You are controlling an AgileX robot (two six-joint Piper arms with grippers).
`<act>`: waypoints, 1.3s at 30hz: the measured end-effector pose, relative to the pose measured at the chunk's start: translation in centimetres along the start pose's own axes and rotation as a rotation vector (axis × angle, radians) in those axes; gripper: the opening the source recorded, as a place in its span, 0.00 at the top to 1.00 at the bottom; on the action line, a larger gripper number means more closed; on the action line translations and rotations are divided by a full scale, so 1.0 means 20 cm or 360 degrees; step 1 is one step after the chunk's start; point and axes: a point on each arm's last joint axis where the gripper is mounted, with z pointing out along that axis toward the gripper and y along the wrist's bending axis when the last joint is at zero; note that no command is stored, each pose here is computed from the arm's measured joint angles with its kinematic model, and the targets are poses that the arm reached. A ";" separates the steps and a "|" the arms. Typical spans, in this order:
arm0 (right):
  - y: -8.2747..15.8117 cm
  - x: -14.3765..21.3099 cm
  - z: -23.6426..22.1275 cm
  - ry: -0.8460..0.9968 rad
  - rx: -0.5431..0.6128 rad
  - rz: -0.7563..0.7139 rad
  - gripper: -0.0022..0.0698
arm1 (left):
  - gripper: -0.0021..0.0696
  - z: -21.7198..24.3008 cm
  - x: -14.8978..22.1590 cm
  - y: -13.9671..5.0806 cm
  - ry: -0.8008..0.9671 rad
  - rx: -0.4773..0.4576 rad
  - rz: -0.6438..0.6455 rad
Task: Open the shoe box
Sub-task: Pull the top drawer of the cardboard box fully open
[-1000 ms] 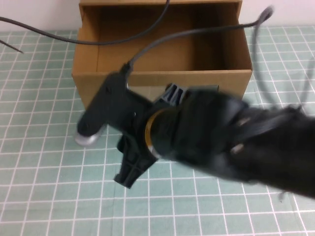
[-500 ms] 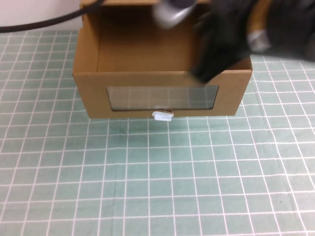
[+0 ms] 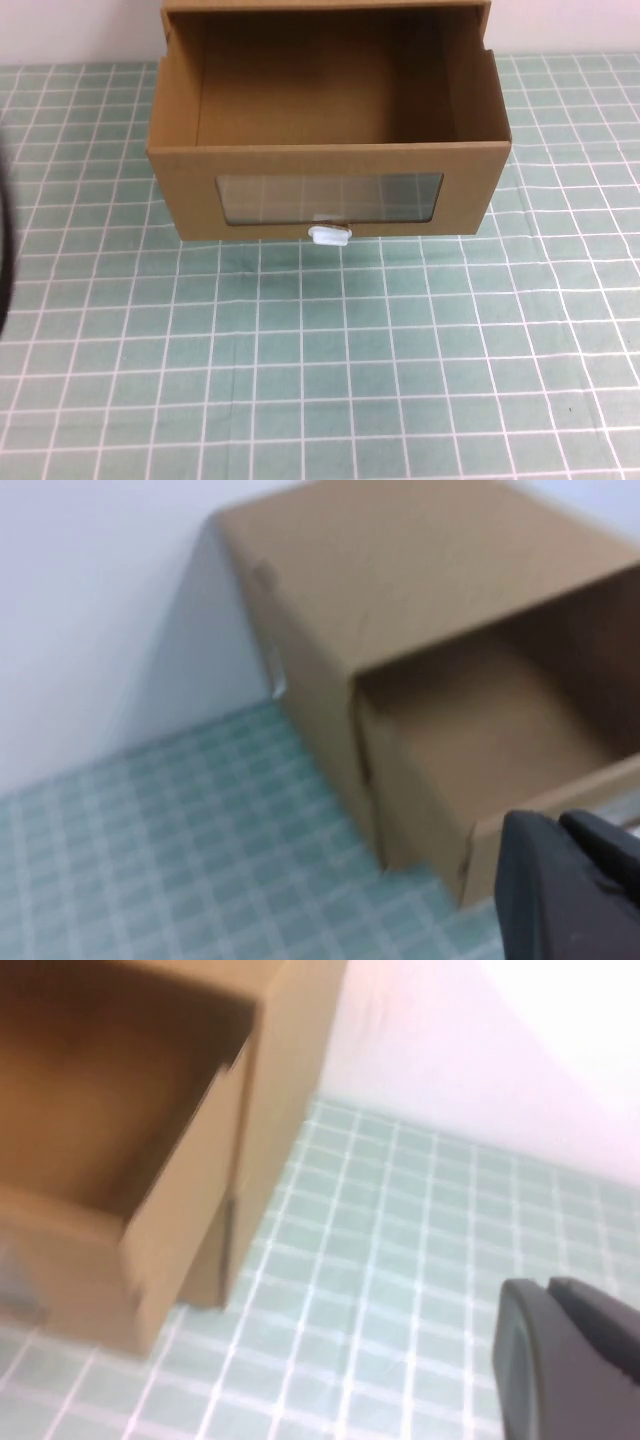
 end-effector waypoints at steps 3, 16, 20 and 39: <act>0.02 0.21 -0.12 -0.0103 -0.0054 0.0075 0.99 | 0.98 -0.09 0.21 -0.01 0.0072 -0.0153 -0.0056; 0.07 0.62 -0.25 -0.0383 -0.0132 0.0166 0.99 | 0.98 0.10 0.85 -0.11 -0.0064 -0.0236 -0.0228; 0.07 0.62 -0.26 -0.0379 -0.0133 0.0169 0.99 | 0.98 0.15 0.88 -0.12 -0.0138 -0.0232 -0.0229; 0.07 0.63 -0.26 -0.0376 -0.0133 0.0172 0.99 | 0.98 0.20 0.94 -0.13 -0.0043 -0.0219 -0.0236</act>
